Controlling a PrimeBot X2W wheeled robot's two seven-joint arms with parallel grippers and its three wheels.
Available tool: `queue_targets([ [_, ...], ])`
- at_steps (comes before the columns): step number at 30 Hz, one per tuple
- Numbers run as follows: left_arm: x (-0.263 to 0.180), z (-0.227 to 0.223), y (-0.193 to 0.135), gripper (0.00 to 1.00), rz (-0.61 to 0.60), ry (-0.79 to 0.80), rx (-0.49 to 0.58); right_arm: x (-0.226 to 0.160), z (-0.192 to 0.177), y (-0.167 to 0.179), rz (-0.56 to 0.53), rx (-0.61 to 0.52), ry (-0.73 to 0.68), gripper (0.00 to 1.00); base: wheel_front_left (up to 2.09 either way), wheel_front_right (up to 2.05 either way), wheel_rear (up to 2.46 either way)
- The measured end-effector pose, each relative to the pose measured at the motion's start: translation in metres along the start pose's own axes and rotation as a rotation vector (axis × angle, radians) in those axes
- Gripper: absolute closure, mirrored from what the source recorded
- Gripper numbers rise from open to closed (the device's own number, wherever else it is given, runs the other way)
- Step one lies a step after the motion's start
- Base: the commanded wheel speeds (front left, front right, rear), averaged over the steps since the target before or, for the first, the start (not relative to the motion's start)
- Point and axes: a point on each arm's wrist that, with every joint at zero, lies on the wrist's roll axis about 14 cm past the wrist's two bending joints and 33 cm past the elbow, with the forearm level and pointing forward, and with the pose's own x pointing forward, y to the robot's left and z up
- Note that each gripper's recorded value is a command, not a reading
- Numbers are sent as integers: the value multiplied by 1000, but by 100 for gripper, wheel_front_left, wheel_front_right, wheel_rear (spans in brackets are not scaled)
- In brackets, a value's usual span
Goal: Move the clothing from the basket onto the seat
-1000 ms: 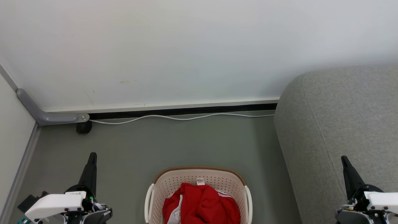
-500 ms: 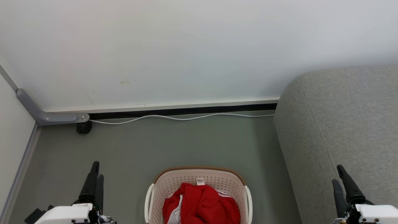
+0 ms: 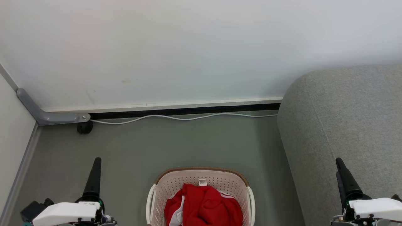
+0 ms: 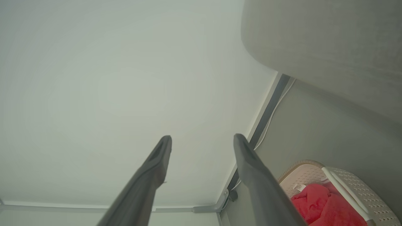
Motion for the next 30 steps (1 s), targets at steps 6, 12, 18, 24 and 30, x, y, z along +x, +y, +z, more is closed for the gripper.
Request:
queue_targets([
  [6,0,0,-2,0,1,-5,80,1,-2,4,11,-88,4,0,0,0,0],
  [12,1,1,-4,0,6,-15,159,4,-6,14,40,-164,6,0,0,0,0],
  [18,1,1,-7,0,-1,-22,235,7,-7,22,62,-238,5,0,0,0,0],
  [24,2,2,-10,0,-3,-30,313,7,-9,25,73,-325,6,0,0,0,0],
  [30,4,3,-12,0,-8,-43,389,8,-11,30,94,-397,-1,0,0,0,0],
])
